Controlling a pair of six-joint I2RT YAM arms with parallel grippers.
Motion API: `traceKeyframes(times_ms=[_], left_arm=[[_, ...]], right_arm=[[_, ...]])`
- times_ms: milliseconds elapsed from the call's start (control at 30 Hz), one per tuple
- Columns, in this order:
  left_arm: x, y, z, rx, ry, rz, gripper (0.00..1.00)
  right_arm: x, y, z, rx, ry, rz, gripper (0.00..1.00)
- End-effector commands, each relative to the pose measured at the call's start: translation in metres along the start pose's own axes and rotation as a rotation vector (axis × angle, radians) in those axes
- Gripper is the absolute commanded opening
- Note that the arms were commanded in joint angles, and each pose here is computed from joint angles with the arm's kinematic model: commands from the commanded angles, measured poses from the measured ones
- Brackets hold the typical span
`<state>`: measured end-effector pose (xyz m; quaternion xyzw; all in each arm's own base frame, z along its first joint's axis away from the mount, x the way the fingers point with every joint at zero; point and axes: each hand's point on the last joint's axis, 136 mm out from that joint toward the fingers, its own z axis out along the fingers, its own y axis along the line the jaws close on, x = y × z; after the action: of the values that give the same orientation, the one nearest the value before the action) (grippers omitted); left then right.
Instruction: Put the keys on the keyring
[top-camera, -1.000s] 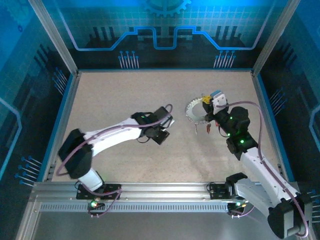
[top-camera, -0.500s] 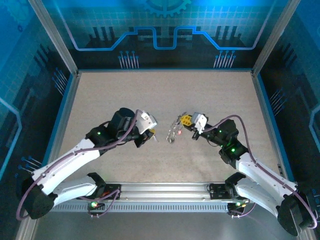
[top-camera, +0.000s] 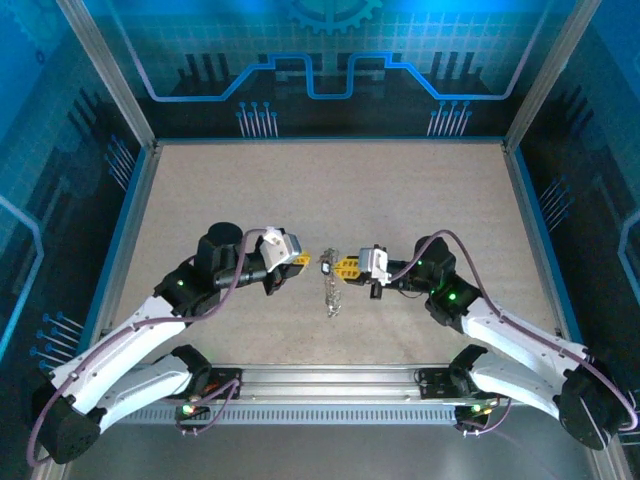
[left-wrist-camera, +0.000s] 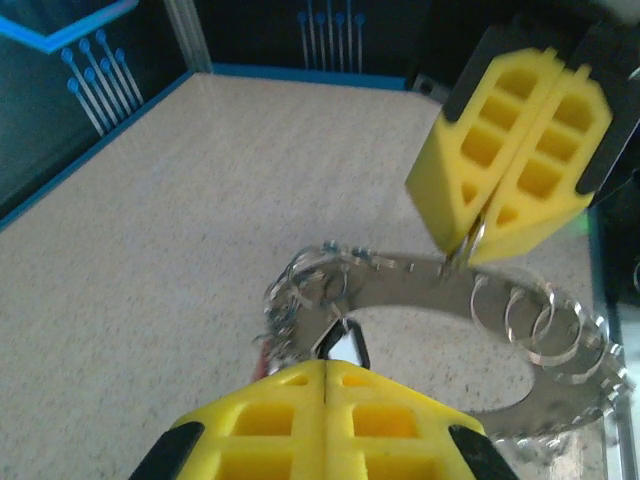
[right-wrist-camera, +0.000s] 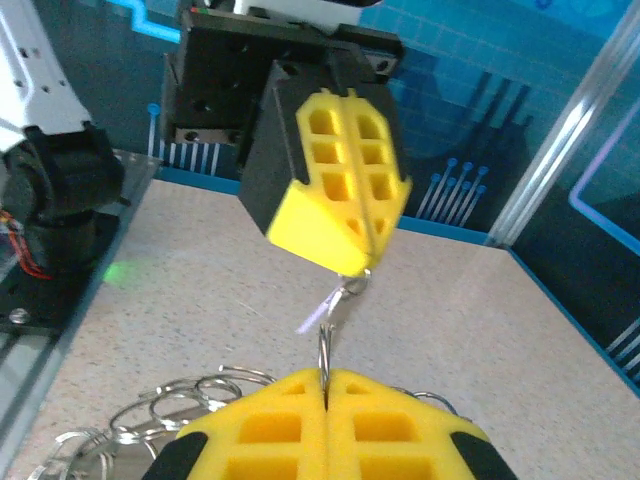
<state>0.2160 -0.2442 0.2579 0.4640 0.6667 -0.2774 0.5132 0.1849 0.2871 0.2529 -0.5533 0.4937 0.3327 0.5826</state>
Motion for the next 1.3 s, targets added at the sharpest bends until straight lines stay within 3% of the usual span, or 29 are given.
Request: traceKeyframes(times_ms=[0, 200, 433, 867, 1267], left_arm=[[-0.018, -0.01, -0.003, 0.063, -0.105, 0.07, 0.0], [-0.028, -0.016, -0.006, 0.078, -0.169, 0.14, 0.0], [-0.017, -0.042, -0.009, 0.212, -0.178, 0.232, 0.0], [-0.019, -0.049, -0.011, 0.251, -0.197, 0.244, 0.0], [-0.009, -0.056, -0.009, 0.298, -0.168, 0.26, 0.0]], right_arm=[[-0.032, 0.011, 0.006, -0.086, -0.075, -0.071, 0.0], [-0.027, 0.011, 0.012, -0.095, -0.072, -0.07, 0.0], [-0.027, 0.014, 0.015, -0.118, -0.078, -0.037, 0.0], [-0.027, 0.02, 0.019, -0.18, -0.103, 0.059, 0.0], [-0.027, 0.005, 0.019, -0.137, -0.115, 0.123, 0.0]])
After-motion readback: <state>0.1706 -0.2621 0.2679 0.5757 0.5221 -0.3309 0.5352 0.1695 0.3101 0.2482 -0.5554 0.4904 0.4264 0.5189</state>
